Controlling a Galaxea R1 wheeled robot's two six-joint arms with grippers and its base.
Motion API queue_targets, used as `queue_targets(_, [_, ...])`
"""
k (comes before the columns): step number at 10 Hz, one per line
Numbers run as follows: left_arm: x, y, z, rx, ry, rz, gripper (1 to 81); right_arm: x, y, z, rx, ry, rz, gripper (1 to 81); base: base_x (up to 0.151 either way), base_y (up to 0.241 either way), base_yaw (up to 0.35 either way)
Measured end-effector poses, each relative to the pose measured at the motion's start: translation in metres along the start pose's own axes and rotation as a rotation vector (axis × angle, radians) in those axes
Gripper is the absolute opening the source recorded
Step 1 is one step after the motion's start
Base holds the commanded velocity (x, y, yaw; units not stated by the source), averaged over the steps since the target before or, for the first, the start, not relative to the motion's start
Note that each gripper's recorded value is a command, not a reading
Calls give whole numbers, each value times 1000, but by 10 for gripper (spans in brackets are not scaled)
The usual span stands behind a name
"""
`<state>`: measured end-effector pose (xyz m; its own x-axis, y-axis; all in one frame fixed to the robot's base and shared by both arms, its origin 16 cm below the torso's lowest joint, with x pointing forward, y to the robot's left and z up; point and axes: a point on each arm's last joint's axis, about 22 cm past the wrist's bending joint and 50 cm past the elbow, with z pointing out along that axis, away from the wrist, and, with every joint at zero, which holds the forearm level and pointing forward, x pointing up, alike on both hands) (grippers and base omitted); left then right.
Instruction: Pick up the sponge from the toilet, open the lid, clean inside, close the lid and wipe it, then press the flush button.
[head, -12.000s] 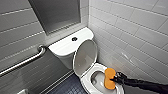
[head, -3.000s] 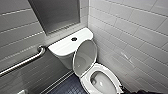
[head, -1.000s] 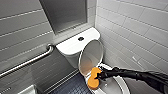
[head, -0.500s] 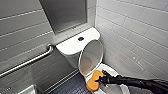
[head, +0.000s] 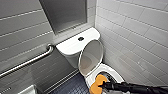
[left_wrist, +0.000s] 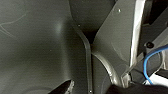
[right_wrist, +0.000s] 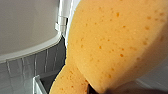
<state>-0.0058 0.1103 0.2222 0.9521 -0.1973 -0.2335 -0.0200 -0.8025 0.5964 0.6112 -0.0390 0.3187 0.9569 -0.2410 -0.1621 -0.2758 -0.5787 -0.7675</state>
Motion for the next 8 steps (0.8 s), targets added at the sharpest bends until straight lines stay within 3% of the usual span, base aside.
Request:
queue_targets(5, [1,2,1,-3,1,2,811,-32,63,-52,-23,30,73,10,0,0,0])
queue_targets(8, [2,6,3,-9,3,5,811,-61,81,-69,-7,37,107,10,0,0,0])
